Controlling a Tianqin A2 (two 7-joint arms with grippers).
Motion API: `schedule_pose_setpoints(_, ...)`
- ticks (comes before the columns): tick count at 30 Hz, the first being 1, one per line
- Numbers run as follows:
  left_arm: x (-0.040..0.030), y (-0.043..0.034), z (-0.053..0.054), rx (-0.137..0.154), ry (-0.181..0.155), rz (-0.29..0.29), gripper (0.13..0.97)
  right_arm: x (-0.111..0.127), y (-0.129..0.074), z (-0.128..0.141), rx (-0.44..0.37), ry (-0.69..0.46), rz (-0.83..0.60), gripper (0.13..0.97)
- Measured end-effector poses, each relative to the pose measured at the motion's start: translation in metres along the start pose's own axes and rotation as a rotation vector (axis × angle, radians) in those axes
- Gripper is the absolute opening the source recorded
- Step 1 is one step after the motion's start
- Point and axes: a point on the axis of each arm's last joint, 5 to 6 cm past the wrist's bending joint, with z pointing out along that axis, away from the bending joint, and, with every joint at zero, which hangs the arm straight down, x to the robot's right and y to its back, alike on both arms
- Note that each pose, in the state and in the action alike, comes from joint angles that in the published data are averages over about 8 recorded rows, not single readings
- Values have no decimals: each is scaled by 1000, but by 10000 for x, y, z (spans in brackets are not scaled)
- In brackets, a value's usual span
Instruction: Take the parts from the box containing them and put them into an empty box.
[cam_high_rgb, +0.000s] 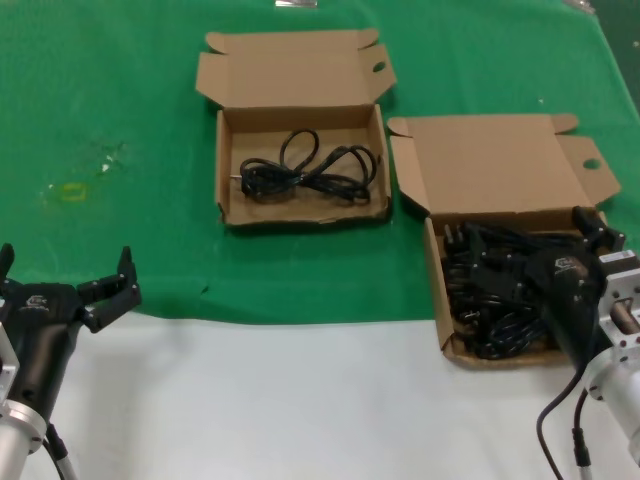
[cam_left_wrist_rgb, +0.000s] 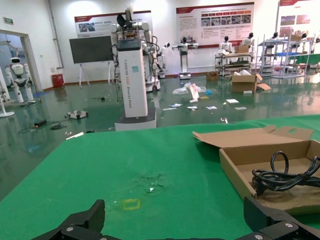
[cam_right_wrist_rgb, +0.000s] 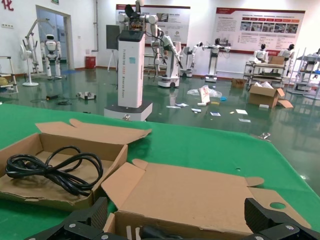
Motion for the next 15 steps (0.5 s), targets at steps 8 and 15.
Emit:
schedule_pose_setpoints(8, 0, 0, 0, 0, 0, 0, 966, 0, 0, 0, 0, 0, 0, 966)
schedule_pose_setpoints(15, 0, 0, 0, 0, 0, 0, 966, 0, 0, 0, 0, 0, 0, 966)
